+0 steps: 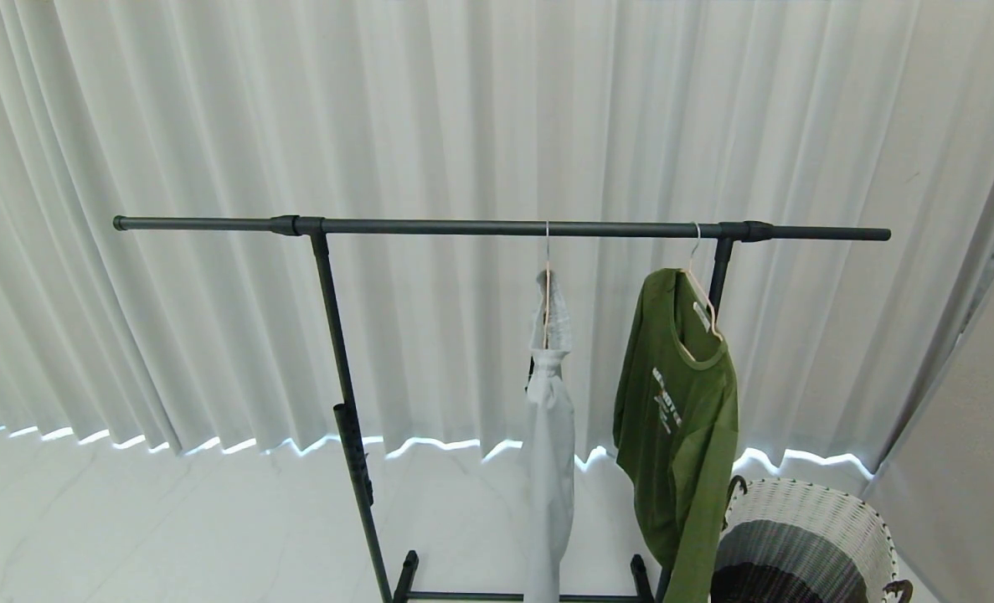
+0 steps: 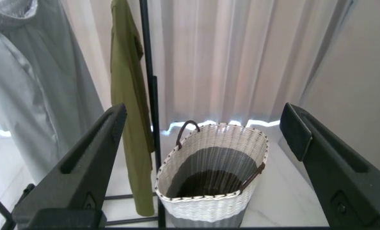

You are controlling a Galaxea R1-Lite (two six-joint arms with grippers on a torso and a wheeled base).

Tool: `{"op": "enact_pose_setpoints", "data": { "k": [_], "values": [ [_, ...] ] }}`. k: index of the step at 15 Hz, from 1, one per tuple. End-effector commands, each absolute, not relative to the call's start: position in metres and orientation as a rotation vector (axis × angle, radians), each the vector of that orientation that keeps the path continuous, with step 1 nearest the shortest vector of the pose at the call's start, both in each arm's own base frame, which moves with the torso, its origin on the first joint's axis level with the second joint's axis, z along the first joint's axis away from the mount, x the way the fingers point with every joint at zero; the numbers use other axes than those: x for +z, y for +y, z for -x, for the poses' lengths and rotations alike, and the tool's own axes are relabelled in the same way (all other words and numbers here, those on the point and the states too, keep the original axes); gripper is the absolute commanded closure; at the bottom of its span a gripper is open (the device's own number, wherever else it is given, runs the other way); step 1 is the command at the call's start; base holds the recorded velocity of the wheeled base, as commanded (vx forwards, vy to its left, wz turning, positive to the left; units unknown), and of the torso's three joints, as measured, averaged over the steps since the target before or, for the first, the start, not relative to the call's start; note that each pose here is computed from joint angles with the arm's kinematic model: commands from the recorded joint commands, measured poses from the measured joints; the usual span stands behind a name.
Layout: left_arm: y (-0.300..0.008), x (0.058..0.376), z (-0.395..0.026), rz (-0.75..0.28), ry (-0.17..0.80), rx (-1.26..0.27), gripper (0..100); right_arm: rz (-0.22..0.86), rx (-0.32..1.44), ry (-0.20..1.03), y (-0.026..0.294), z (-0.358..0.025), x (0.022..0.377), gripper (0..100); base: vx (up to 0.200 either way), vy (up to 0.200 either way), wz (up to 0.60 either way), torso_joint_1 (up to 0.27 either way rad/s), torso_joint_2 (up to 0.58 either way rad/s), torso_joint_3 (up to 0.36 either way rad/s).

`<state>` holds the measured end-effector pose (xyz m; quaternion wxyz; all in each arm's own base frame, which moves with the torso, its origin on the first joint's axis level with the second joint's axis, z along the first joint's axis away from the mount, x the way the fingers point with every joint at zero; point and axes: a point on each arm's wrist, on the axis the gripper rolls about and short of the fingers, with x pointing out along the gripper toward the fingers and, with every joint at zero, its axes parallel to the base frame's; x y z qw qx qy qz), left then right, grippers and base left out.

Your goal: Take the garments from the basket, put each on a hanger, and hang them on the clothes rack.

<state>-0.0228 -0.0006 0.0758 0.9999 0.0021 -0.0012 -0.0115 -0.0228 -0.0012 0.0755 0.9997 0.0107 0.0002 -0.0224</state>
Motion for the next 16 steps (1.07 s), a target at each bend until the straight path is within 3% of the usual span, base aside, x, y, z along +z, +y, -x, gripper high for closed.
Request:
{"op": "enact_pose_setpoints", "data": {
  "k": [1,16],
  "values": [
    [-0.0006,0.0758,0.0228,-0.005,-0.003,-0.023,0,-0.021,-0.044,0.0,-0.0012,0.0228,0.0755,0,0.0,0.0,0.0,0.0,0.0,0.0],
    [-0.0006,0.0758,0.0228,-0.005,-0.003,-0.021,0,-0.021,-0.044,0.0,-0.0012,0.0228,0.0755,0,0.0,0.0,0.0,0.0,0.0,0.0]
  ]
}}
